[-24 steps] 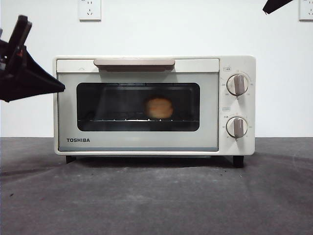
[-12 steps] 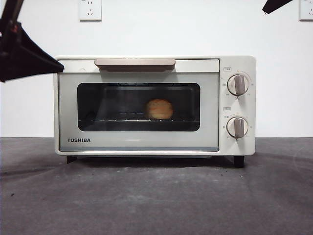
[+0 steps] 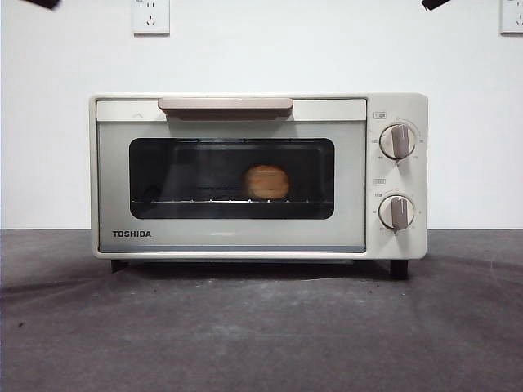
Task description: The left arm flap open the oven, the right arm pick bread and place it into oven, the left arm flap close the oven
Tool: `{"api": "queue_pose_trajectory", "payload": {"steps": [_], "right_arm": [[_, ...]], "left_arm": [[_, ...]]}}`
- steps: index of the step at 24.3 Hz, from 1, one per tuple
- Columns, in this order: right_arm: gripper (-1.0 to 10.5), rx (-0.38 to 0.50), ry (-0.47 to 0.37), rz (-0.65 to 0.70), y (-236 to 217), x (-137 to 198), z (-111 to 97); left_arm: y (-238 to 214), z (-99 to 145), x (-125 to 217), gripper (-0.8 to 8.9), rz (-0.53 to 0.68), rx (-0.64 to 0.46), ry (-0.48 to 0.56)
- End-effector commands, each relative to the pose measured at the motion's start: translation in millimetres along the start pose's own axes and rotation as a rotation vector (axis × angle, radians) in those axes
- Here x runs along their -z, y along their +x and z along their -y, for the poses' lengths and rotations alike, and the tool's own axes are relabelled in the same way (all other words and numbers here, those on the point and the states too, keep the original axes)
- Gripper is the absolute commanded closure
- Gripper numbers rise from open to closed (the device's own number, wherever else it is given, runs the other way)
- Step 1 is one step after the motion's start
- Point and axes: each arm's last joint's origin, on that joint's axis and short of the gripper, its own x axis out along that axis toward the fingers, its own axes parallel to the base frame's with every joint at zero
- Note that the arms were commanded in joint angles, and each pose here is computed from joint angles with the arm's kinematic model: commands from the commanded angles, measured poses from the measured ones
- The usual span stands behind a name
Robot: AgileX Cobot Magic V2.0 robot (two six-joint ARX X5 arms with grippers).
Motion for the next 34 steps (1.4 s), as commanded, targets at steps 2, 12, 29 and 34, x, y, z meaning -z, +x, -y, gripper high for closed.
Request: {"api": "queue_pose_trajectory", "payload": {"steps": [2, 12, 29, 34], "right_arm": [[5.0, -0.007, 0.013, 0.026, 1.0, -3.8, -2.1], [9.4, -0.007, 0.011, 0.025, 1.0, -3.7, -2.1], [9.4, -0.008, 0.012, 0.026, 0.8, -3.8, -2.1], [9.4, -0.008, 0.012, 0.026, 0.8, -3.8, -2.1]], "left_arm": [[-11.2, 6.0, -3.7, 7.96, -0.042, -0.010, 0.059], [-15.2, 7.2, -2.0, 7.94, -0.043, -0.011, 0.058], [-15.2, 7.2, -2.0, 7.94, -0.043, -0.011, 0.058], [-15.2, 7.2, -2.0, 7.94, -0.044, -0.011, 0.058]]}}
